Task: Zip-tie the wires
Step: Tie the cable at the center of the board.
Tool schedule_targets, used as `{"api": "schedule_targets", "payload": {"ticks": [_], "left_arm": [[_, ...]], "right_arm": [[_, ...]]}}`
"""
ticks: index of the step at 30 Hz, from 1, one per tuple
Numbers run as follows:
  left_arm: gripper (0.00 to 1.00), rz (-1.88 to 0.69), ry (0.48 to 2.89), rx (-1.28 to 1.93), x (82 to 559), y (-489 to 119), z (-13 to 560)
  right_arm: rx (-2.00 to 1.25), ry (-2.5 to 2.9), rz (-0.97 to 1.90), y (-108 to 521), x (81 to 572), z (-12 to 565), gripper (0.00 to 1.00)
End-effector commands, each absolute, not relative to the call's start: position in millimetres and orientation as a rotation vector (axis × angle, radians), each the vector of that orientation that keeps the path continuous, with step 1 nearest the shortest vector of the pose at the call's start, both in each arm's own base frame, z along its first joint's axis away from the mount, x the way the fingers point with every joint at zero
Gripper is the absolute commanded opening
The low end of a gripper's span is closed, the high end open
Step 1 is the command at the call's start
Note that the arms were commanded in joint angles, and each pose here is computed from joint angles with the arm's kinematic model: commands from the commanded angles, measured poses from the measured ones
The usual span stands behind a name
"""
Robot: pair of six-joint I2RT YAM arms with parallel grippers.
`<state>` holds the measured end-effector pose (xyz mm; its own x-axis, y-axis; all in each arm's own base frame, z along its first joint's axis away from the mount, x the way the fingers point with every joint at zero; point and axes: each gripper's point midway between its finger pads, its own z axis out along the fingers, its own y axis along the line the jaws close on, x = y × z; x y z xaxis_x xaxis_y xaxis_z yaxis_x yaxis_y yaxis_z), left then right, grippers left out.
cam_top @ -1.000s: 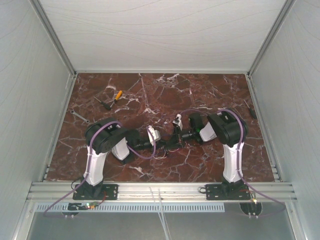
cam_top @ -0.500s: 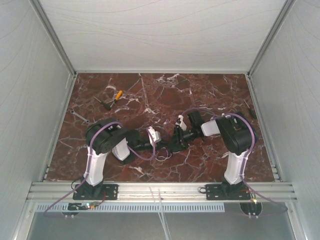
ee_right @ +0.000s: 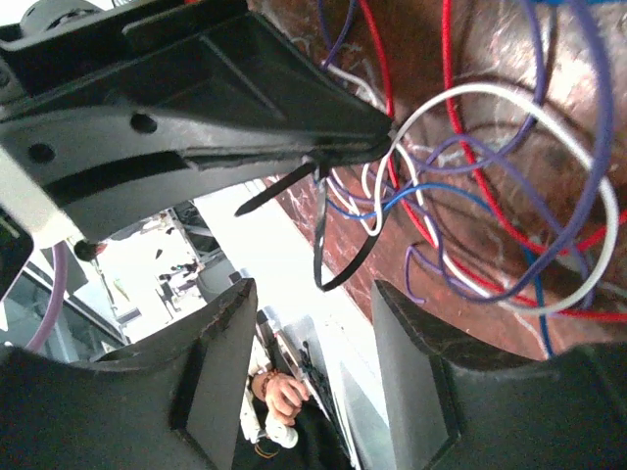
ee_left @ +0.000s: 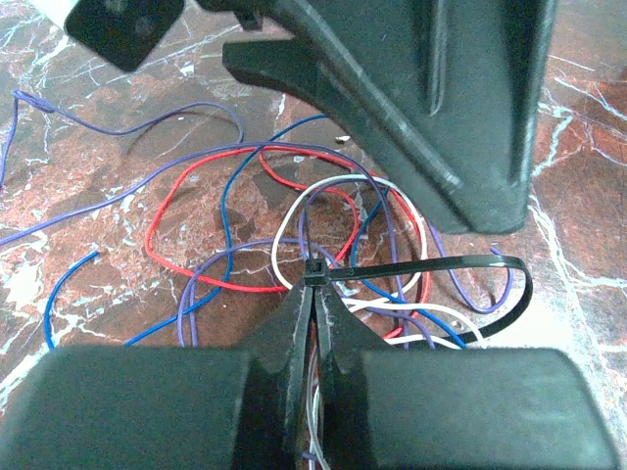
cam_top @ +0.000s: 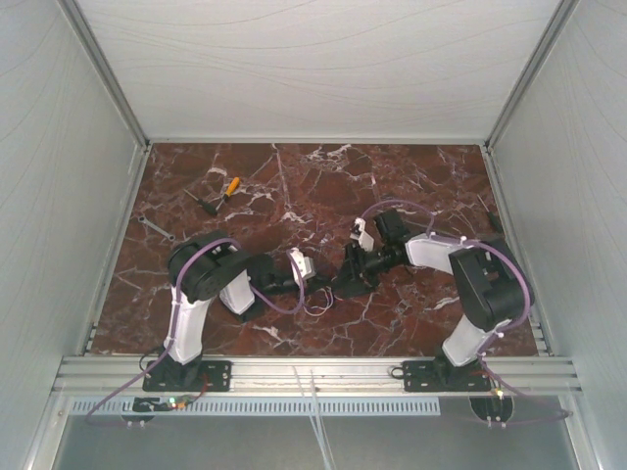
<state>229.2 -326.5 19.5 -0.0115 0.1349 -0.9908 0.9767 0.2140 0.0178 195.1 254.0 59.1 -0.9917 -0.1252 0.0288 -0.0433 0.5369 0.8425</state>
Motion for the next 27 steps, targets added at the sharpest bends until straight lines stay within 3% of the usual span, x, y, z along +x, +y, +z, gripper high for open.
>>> {"api": "schedule_targets", "payload": {"ticks": [1, 7, 27], "left_arm": [[0.0, -0.949, 1.081, 1.094, 238.8, -342.1, 89.1], [0.0, -0.932, 1.075, 1.086, 240.0, -345.1, 91.6], [0.0, -0.841, 1.045, 1.103, 232.4, -355.3, 89.5]], "right_arm": [[0.192, -2.746, -1.444, 247.4, 194.7, 80.0, 0.49], [0.119, -2.815, -1.504, 242.1, 205.6, 107.8, 0.59], [0.01, -3.117, -1.097, 226.0, 231.8, 97.1, 0.45]]}}
